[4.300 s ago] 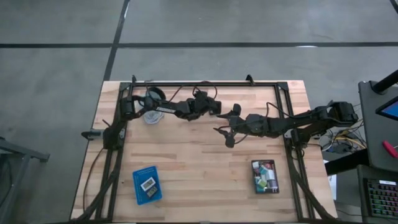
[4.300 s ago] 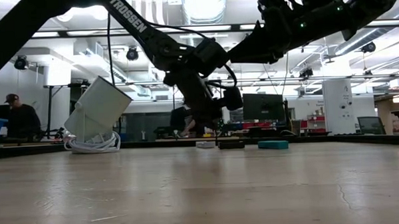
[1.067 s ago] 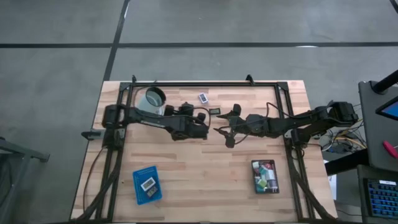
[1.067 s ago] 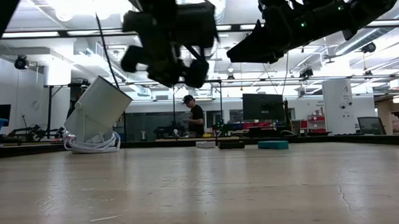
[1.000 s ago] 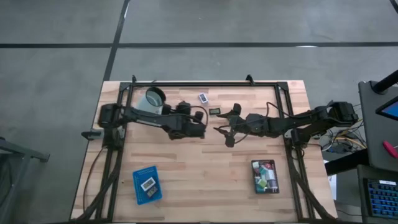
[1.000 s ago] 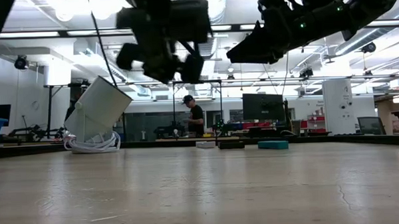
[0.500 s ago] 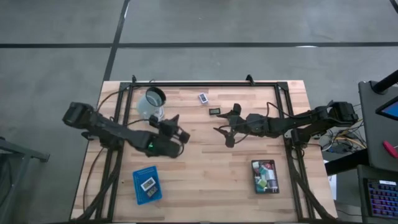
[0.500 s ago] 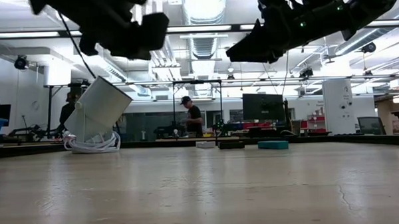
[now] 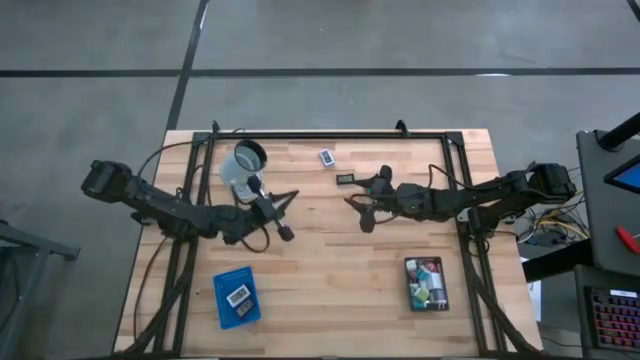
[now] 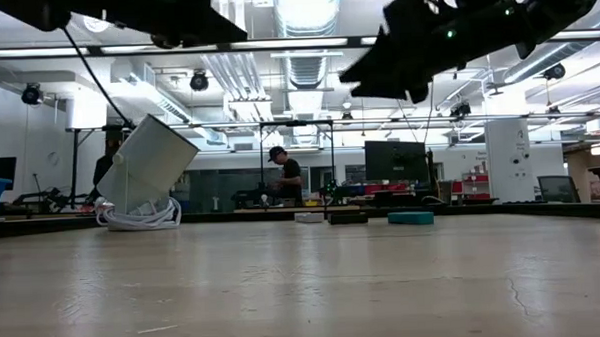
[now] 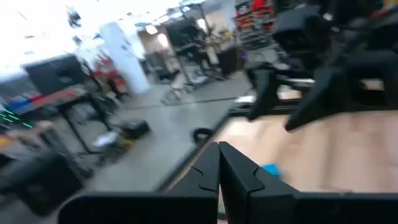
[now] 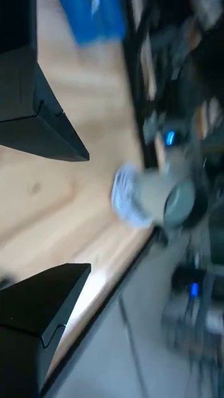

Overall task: Pick & Place Office items
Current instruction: Put the white digital clock into the blue bin

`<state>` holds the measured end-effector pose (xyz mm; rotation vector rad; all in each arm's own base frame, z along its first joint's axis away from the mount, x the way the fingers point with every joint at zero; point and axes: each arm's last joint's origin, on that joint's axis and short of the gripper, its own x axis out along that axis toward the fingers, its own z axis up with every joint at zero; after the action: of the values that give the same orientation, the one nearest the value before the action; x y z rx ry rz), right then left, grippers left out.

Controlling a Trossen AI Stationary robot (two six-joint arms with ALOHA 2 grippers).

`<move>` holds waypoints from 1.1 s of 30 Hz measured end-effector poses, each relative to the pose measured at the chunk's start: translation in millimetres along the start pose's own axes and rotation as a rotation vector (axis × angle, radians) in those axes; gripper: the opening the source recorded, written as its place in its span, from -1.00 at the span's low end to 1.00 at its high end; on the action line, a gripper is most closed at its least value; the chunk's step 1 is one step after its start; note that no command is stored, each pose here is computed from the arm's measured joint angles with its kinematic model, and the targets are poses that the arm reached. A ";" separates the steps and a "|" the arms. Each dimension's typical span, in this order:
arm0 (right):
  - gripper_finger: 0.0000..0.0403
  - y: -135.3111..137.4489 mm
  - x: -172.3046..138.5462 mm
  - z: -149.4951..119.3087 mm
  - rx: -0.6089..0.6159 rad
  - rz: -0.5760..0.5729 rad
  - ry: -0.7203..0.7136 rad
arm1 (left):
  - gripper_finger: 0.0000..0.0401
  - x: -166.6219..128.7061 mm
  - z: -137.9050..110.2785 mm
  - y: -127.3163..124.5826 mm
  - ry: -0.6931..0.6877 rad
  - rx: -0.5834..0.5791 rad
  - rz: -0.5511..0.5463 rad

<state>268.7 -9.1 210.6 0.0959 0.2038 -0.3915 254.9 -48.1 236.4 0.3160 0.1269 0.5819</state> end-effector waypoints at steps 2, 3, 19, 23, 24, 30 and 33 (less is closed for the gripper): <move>0.36 -2.9 -0.1 -3.2 -0.020 -0.081 0.022 | -0.97 0.9 -2.2 7.9 -0.002 0.048 0.028; 0.36 -4.4 -0.2 -4.7 -0.025 -0.117 0.033 | -0.97 2.4 -2.7 11.6 0.002 0.054 0.046; 0.11 -6.9 -0.7 -8.9 0.020 -0.172 0.057 | -0.97 7.2 -20.5 20.8 0.032 -0.073 0.050; -0.13 -5.2 -0.6 -10.5 0.014 -0.110 0.083 | -0.97 7.8 -20.7 21.5 0.036 0.001 0.055; -0.21 -4.9 -0.6 -11.1 0.006 -0.097 0.091 | -0.97 7.7 -20.6 21.5 0.037 0.022 0.054; -0.84 -8.6 1.0 -13.5 -0.169 -0.107 0.119 | -0.97 7.9 -20.5 21.7 0.038 0.089 0.055; -0.93 -16.2 3.6 -12.2 -0.178 -0.142 0.122 | -0.97 7.9 -20.5 21.7 0.039 0.101 0.054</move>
<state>263.5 -23.7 197.1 -0.0710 0.3659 -0.5071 246.0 -21.3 223.8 0.4072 0.1858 0.6363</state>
